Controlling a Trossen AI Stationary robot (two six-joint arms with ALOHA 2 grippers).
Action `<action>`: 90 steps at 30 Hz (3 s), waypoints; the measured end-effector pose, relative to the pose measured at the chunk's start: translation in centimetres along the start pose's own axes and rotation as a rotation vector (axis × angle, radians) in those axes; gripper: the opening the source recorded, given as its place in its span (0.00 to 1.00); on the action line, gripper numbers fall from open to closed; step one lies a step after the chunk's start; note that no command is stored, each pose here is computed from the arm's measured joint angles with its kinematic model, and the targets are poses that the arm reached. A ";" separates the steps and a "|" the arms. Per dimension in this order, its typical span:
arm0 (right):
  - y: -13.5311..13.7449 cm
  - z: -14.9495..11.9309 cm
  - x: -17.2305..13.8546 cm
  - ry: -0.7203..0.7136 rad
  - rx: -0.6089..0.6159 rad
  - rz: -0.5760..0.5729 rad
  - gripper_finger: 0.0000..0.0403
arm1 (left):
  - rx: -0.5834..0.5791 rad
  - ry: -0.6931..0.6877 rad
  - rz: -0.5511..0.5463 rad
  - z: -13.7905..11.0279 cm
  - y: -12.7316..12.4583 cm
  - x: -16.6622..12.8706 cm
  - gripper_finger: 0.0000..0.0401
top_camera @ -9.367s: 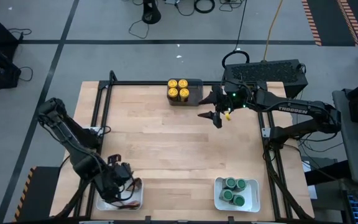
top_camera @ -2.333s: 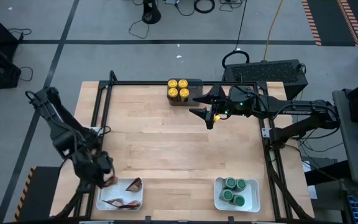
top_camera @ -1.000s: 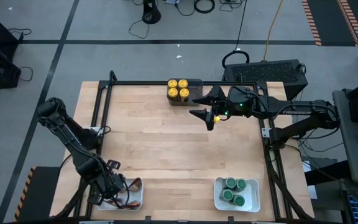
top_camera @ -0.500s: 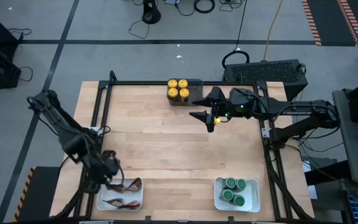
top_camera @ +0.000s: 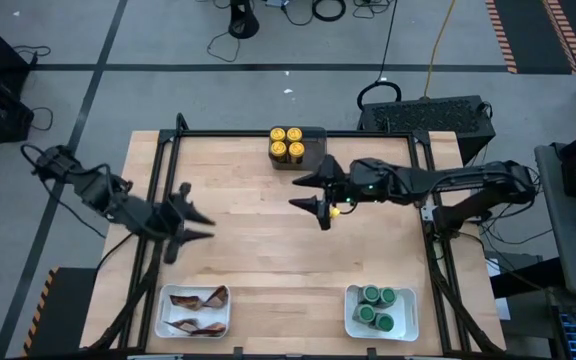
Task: Sort spices by type
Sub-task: Return to Home Position
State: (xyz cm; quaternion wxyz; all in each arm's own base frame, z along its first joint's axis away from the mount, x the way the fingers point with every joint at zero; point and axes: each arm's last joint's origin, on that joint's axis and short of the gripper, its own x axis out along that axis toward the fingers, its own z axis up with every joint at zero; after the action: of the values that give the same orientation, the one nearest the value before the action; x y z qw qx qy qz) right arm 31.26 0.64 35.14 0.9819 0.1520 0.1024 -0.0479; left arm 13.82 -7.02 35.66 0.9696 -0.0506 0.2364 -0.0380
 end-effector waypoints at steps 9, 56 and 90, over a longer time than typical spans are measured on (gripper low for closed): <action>-0.4 -0.7 2.9 -0.036 -0.029 0.107 0.42 | 0.054 -0.258 0.025 4.1 4.7 1.7 0.32; -11.0 -13.6 -12.2 -0.206 0.092 0.001 0.00 | -0.183 -0.740 0.129 -14.0 10.4 1.7 0.24; -11.3 -19.4 -16.9 -0.228 0.166 -0.103 0.00 | -0.234 -0.684 0.146 -15.0 10.3 1.5 0.24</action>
State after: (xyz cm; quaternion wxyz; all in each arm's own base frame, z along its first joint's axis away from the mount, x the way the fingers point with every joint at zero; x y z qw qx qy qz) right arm 9.74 -3.03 17.45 0.9674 0.2208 -0.0064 -0.1235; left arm 8.67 1.90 20.50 0.9803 -0.1541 -0.0957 0.0777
